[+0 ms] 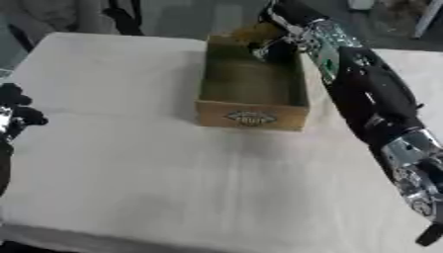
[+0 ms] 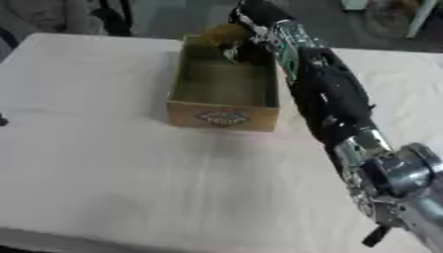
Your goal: Pick up objects on the table and place them in the box.
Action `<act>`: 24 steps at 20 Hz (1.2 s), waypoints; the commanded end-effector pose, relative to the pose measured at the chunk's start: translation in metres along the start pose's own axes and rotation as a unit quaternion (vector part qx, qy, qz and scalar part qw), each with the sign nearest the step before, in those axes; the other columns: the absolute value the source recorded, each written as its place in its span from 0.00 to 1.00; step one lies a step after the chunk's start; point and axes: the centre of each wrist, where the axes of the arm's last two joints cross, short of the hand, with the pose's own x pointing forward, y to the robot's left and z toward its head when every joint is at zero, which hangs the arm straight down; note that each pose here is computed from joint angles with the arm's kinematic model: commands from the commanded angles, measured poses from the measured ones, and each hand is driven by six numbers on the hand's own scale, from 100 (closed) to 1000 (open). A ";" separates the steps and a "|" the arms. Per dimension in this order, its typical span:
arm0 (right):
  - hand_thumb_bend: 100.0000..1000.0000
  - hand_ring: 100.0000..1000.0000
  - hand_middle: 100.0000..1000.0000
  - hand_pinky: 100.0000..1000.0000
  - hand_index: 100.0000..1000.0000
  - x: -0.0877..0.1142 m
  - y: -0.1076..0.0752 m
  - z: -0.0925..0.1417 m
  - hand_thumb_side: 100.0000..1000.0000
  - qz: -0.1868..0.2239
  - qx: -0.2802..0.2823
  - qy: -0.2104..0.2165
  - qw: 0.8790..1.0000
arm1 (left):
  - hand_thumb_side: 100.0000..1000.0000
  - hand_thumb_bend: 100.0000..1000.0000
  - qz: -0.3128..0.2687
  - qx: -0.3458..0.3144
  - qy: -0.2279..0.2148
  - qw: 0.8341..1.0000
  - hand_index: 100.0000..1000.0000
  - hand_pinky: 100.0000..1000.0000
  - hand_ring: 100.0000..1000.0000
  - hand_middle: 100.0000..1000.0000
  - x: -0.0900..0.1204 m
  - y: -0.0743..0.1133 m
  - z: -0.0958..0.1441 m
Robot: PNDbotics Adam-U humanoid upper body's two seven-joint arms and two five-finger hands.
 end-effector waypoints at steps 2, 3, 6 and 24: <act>0.00 0.08 0.12 0.07 0.27 0.007 0.000 -0.004 0.30 0.003 0.003 -0.006 1.000 | 0.34 0.36 0.004 -0.011 -0.015 1.000 0.59 0.50 0.44 0.47 0.009 -0.003 -0.004; 0.00 0.09 0.12 0.08 0.27 0.009 0.004 -0.004 0.30 0.002 0.008 -0.006 1.000 | 0.34 0.36 0.004 -0.011 -0.016 1.000 0.59 0.50 0.44 0.47 0.009 -0.004 -0.004; 0.00 0.14 0.17 0.14 0.32 0.012 0.016 -0.003 0.32 0.000 0.023 -0.007 1.000 | 0.34 0.37 0.005 -0.012 -0.015 1.000 0.59 0.50 0.44 0.47 0.009 -0.004 -0.004; 0.37 0.84 0.85 0.81 0.87 0.006 0.036 0.004 0.30 -0.030 0.154 -0.035 0.987 | 0.34 0.37 0.003 -0.009 -0.019 1.000 0.59 0.50 0.44 0.46 0.010 -0.003 -0.005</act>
